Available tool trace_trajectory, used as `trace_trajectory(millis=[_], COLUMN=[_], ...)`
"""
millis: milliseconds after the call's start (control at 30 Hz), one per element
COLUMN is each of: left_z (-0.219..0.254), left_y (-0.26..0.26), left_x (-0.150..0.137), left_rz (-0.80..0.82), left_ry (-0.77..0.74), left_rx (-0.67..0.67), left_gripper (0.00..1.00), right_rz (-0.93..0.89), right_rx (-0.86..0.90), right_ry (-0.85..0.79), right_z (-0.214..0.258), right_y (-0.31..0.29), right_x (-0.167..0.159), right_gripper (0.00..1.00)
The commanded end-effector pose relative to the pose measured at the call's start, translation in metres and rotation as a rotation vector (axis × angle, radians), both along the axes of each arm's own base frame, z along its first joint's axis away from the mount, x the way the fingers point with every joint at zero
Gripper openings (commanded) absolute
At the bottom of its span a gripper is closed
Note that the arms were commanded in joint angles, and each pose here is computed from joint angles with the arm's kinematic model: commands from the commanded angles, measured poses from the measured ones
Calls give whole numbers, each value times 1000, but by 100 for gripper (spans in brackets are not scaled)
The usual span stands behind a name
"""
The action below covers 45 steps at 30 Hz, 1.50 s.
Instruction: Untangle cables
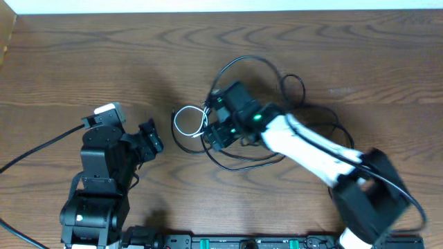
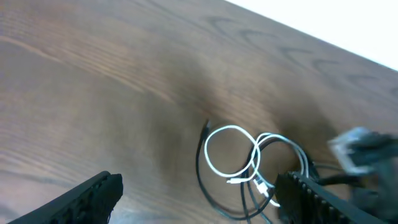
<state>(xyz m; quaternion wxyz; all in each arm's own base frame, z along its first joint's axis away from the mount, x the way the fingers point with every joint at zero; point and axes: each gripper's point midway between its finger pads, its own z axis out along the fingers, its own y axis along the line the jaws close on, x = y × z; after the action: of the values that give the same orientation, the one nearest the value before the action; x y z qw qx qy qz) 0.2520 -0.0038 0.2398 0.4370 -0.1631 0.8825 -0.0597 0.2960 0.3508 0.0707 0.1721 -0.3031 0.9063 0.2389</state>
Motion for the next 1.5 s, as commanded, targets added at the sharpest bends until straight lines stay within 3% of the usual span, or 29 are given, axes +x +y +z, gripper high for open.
trace_trajectory(millis=[0,133,333,600,800,1033,1233,1467], left_z=[6,3,-1,-1,-1,-2,-5,-5], left_y=[3,-5,-9,-9,-9,-10,-10,-10], left_x=[-1,-3,-6,-7,-7,-7,-10,-10], left_rz=[15,-23,-51,-58,-58,-64,-63,-64], left_ry=[-6,10,29,32,32,35,53,53], left_rx=[2,-23,-28,-19,-19,-24,-23,-23], left_gripper=[85,85,84,85,85,85,85,85], right_rz=[38,37,-128,-419,-451,-507,-570,-582], right_rx=[19,81,116,-77,-87,1,155,136], right_ry=[-1,-66,-92,-110,-98,-112,-113,-85], right_z=[-19,-33,-44,-67,-69,-58,-38,-54], right_y=[23,50,57,6,3,14,34,33], right_x=[-6,5,31,51,49,61,75,72], right_gripper=[78,77,75,73,73,58,57,57])
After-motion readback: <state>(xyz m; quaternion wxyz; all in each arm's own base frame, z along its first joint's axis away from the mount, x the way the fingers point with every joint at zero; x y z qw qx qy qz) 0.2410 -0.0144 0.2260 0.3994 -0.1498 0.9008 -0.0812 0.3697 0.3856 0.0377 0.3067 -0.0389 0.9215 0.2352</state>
